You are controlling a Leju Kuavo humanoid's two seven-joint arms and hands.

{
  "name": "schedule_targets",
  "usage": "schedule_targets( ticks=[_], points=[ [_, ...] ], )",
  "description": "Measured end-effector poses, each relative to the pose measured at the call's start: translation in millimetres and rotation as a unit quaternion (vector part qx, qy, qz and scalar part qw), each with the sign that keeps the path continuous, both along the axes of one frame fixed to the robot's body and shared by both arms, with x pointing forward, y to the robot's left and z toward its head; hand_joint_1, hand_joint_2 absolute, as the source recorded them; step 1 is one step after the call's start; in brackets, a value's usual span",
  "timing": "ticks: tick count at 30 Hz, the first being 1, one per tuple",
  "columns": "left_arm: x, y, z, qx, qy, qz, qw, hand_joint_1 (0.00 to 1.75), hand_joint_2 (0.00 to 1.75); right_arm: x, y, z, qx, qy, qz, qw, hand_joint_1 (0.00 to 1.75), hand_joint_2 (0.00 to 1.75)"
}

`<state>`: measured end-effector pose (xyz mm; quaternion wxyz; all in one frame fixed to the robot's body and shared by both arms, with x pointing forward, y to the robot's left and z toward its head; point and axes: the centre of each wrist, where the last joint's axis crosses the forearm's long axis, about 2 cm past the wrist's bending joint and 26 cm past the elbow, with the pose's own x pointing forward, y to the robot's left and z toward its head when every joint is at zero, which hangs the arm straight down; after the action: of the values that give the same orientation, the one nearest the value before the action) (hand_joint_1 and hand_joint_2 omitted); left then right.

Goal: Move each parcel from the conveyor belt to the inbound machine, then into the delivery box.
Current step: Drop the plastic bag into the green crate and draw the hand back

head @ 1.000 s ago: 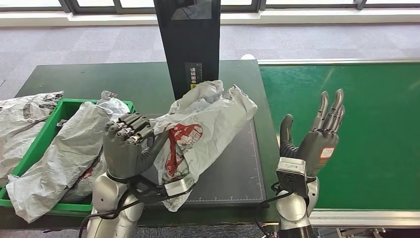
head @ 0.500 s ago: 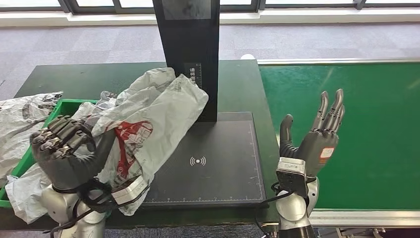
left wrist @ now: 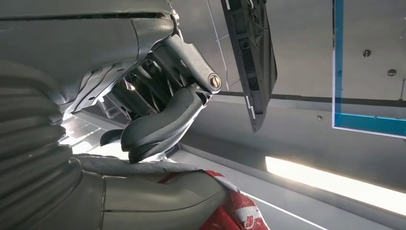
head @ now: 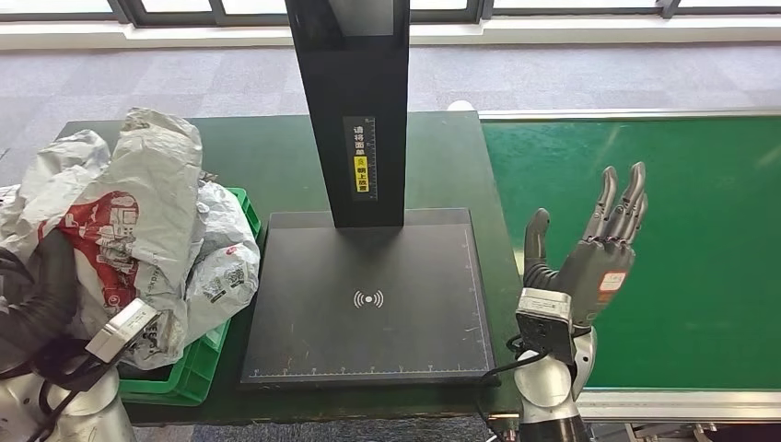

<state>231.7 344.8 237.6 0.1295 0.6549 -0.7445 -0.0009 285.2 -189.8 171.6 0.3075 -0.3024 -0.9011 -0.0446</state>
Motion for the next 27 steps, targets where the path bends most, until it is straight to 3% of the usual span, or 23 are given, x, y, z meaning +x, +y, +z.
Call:
schedule_targets(
  ticks=[19, 23, 27],
  points=[
    [-4.0, 32.9, -6.1, -0.035, 0.001, 0.077, 0.996, 1.75, 1.75, 0.4, 2.6, 1.8, -0.001, -0.002, 0.000, 1.000, 0.00, 1.75],
    [1.7, 44.2, -20.0, -0.018, 0.061, 0.122, 0.990, 1.75, 1.75, 0.1, 6.0, 3.1, -0.002, -0.002, 0.000, 1.000, 0.00, 1.75],
    [20.8, 37.2, -31.2, 0.008, 0.125, 0.125, 0.984, 1.75, 1.75, -1.4, 6.5, 3.2, -0.003, -0.003, -0.001, 1.000, 0.00, 1.75]
  ],
)
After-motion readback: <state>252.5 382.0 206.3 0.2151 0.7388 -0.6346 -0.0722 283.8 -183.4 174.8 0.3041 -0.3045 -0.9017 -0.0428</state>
